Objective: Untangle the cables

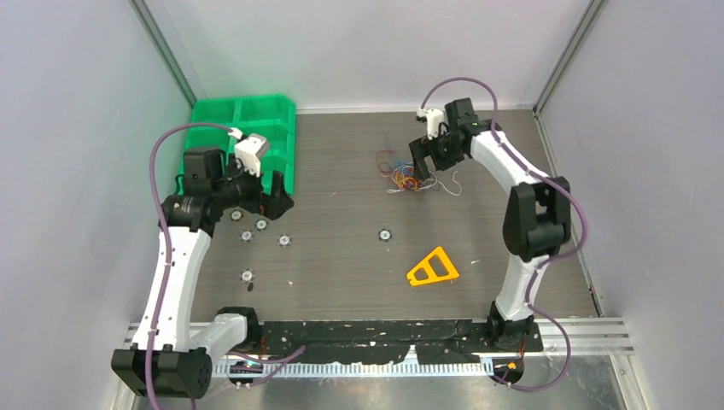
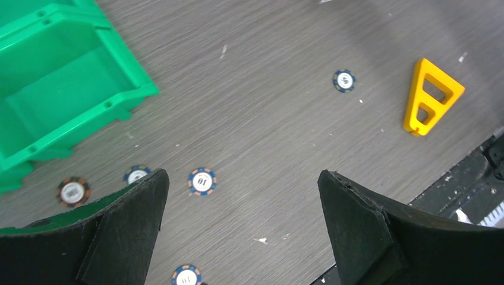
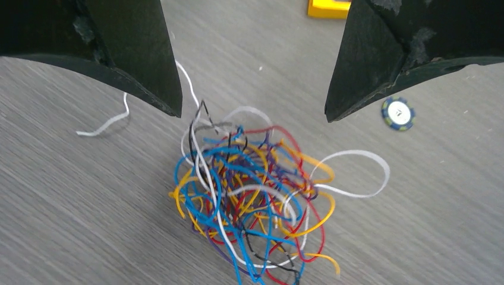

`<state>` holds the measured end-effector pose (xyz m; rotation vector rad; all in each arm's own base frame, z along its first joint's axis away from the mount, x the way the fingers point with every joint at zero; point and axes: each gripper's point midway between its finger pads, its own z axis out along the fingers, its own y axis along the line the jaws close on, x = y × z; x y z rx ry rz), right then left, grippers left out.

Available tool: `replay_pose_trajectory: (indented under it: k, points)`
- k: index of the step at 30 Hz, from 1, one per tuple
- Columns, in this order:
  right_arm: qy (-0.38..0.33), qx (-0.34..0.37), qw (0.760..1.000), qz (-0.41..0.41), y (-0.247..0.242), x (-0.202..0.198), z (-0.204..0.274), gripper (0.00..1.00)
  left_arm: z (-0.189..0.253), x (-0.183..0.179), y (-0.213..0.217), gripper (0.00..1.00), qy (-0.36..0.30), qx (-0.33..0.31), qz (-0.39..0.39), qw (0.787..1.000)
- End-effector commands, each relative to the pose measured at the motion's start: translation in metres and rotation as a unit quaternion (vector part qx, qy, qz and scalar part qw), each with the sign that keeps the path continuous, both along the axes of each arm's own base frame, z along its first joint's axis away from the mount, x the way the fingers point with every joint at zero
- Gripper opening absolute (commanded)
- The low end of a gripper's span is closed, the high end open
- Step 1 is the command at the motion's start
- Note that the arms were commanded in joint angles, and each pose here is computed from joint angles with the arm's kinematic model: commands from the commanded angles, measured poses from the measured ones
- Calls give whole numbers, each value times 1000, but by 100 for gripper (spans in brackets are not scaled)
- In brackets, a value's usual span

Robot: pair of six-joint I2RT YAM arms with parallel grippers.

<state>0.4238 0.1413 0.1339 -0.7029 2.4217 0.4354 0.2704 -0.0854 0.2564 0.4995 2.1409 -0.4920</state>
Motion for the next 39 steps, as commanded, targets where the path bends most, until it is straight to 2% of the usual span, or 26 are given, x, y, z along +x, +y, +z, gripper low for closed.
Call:
replay_pose_trajectory:
  k: [1,2,4,5,6,8,9,10,16,23,26,30,33,36,37,39]
  points:
    - [-5,-31,999,10,11,30,-26,99,11,3,-25,99,-43,-27,-48,998]
    - [-2,-36,999,17,14,31,-33,98,9,5,-27,99,-43,-27,-46,998]
    - [14,-42,999,26,16,32,-51,83,5,7,-33,99,-40,-28,-54,997]
    - [23,-45,998,29,17,31,-57,70,3,7,-39,99,-37,-29,-63,997]
    - [24,-45,998,36,18,29,-57,64,0,7,-43,99,-33,-30,-71,997]
    - [23,-21,998,60,27,21,-47,39,-5,8,-53,99,-28,-33,-90,995]
    - [8,-11,997,74,30,16,-32,21,-6,9,-60,99,-31,-37,-102,994]
    - [8,9,996,90,37,7,-27,9,-5,10,-67,99,-36,-44,-117,992]
    - [-103,76,970,208,70,-49,80,5,22,22,-113,99,-103,-74,-205,971]
    - [-97,143,931,321,97,-119,128,6,42,33,-165,99,-167,-75,-285,941]
    - [-98,163,914,359,108,-144,145,9,48,33,-187,99,-195,-87,-311,926]
    - [-102,185,899,384,119,-162,161,12,44,21,-218,99,-185,-98,-354,911]
    - [-110,186,901,377,117,-161,168,12,31,16,-221,53,-149,-94,-366,914]
    - [-121,173,915,343,95,-150,169,15,20,19,-199,4,-114,-105,-350,924]
    - [-120,169,921,331,87,-146,166,15,14,25,-183,0,-103,-110,-328,933]
    - [-116,151,936,297,61,-131,157,15,12,30,-157,0,-100,-116,-300,942]
